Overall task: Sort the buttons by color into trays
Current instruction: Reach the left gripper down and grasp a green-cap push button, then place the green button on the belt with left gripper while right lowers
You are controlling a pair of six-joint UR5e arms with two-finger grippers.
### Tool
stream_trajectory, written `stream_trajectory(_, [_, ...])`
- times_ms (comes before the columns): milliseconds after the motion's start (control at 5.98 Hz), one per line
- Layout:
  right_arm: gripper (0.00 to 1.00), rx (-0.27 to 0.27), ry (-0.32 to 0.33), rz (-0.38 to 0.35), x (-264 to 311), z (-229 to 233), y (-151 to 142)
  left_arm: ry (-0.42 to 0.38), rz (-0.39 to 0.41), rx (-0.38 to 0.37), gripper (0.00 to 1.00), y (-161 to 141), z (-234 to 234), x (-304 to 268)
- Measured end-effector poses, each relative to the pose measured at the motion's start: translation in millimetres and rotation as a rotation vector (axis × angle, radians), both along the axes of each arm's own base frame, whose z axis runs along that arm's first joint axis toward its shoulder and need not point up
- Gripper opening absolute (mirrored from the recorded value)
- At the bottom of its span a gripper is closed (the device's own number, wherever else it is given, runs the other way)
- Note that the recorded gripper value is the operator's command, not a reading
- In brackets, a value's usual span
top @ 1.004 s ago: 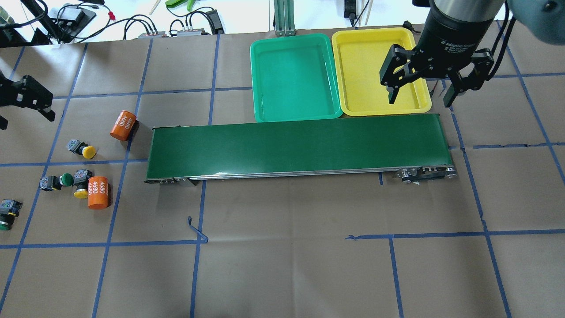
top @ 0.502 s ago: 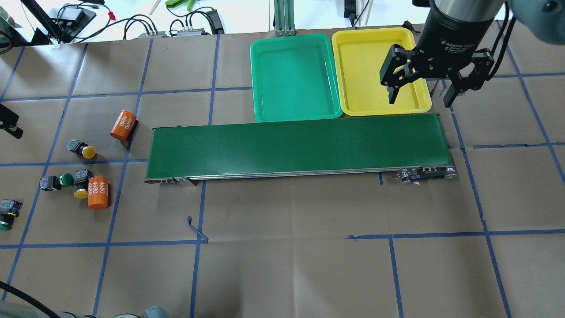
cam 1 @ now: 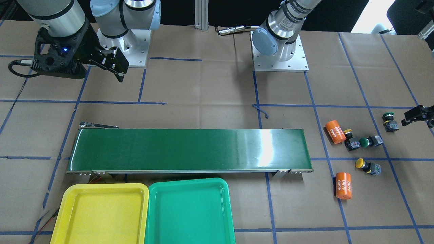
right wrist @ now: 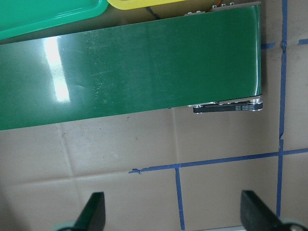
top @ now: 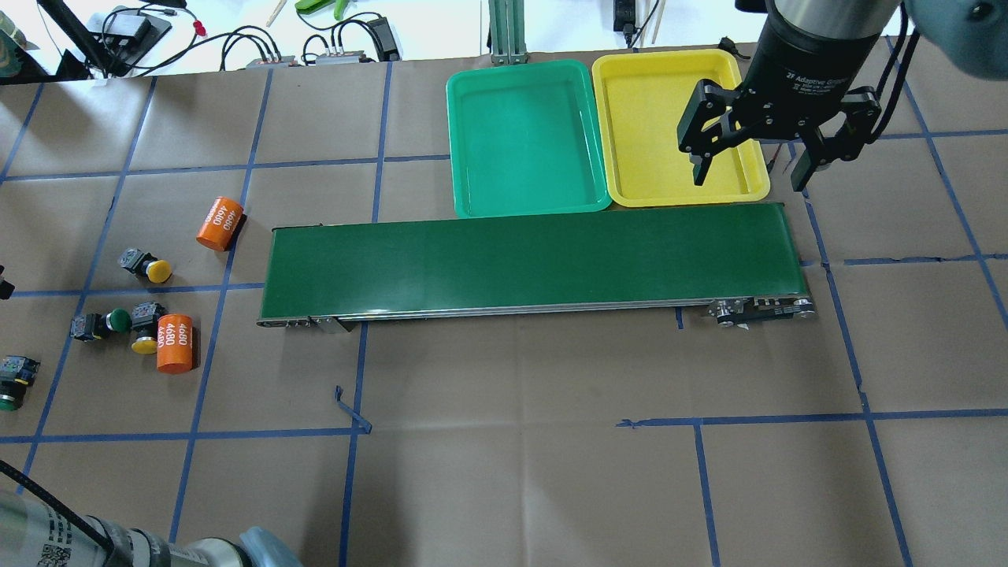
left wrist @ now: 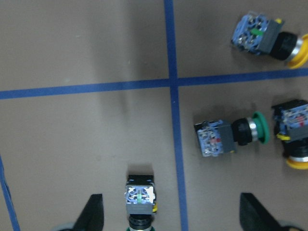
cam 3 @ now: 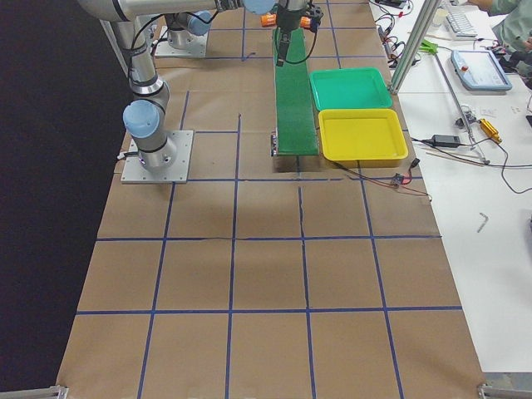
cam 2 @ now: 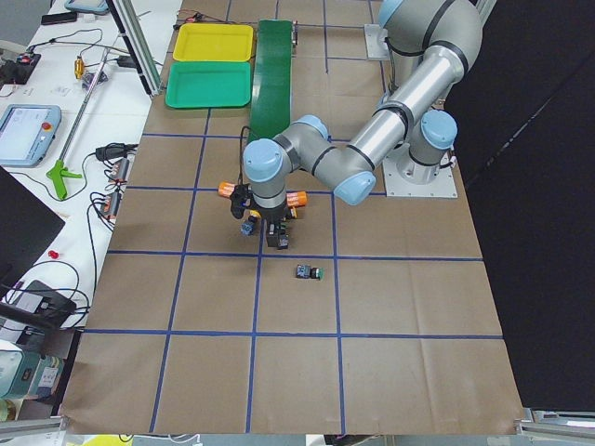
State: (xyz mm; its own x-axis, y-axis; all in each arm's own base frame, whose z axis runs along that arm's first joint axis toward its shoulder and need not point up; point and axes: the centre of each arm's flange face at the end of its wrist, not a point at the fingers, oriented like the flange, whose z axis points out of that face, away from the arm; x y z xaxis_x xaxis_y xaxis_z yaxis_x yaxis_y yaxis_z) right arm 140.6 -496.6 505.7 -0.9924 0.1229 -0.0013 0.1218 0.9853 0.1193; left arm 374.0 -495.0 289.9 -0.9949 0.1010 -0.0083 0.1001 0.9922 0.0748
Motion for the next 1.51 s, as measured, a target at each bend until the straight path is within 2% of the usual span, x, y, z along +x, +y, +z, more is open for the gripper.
stream_trajectory(167, [1.0,0.0,0.0,0.0,0.0,0.0,0.1,-0.005,-0.031,-0.005,0.98,15.1,-29.6,13.5])
stream_trajectory(502, [1.0,-0.001,0.0,0.002,0.9,0.1,0.2,-0.003,-0.023,0.016,0.98,52.8,-81.5,11.6])
stream_trajectory(669, [1.0,-0.001,-0.001,0.002,1.3,0.2,0.3,0.002,-0.019,0.043,0.93,63.6,-95.9,7.5])
stream_trajectory(837, [1.0,-0.001,-0.002,0.003,1.6,0.1,0.3,0.0,-0.019,0.072,0.71,69.6,-105.8,5.9])
stream_trajectory(1171, [1.0,-0.001,-0.002,0.004,2.0,0.1,0.4,-0.014,-0.019,0.103,0.19,72.2,-112.9,8.9])
stream_trajectory(1339, [1.0,-0.001,-0.003,0.004,2.3,0.1,0.5,-0.021,-0.019,0.108,0.04,72.0,-112.7,10.4])
stream_trajectory(1506, [1.0,-0.002,-0.004,0.004,2.6,0.2,0.4,-0.03,-0.018,0.109,0.01,71.8,-111.4,11.8])
